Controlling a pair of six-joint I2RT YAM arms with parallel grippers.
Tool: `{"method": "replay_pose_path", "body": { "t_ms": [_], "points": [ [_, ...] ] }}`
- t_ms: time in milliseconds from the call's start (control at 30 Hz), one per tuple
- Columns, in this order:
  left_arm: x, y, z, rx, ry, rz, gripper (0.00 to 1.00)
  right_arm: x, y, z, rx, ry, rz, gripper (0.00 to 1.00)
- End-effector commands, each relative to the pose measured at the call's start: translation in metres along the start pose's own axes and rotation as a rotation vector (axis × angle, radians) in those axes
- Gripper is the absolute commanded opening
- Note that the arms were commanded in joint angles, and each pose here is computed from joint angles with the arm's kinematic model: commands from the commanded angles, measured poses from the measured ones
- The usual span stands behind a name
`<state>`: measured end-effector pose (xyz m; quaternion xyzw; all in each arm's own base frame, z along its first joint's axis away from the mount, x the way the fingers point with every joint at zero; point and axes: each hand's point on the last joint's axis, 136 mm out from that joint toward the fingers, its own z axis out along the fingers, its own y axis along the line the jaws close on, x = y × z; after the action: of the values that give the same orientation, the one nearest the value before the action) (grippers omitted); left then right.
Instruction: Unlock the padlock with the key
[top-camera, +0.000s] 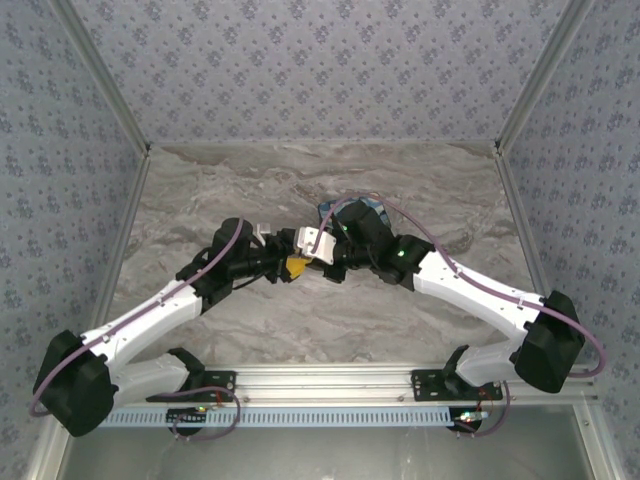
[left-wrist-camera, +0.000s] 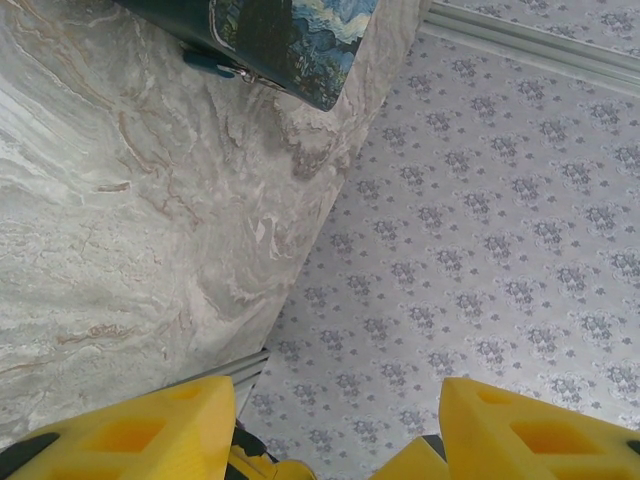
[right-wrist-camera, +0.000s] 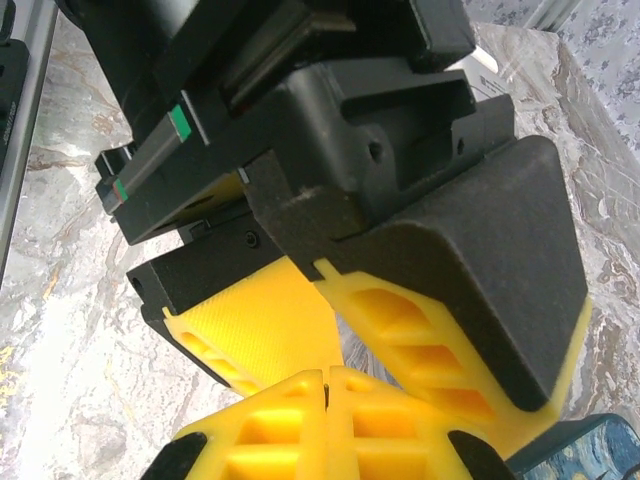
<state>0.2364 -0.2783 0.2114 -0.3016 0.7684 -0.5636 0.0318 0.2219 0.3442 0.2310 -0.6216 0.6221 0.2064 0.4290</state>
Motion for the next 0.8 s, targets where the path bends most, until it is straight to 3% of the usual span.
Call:
{"method": "replay_pose_path", "body": {
  "t_ms": [0, 300, 767],
  "points": [
    [0.01, 0.01, 0.003, -0.039, 0.038, -0.223, 0.57, -0.026, 0.004, -0.002, -0.018, -0.093, -0.022, 0.0],
    [0.012, 0.014, 0.004, -0.058, 0.037, -0.224, 0.59, -0.029, -0.008, -0.003, 0.048, -0.099, -0.04, 0.0],
    [0.011, 0.022, 0.004, -0.078, 0.03, -0.244, 0.72, -0.028, -0.021, -0.013, 0.129, -0.113, -0.044, 0.0]
  ]
}}
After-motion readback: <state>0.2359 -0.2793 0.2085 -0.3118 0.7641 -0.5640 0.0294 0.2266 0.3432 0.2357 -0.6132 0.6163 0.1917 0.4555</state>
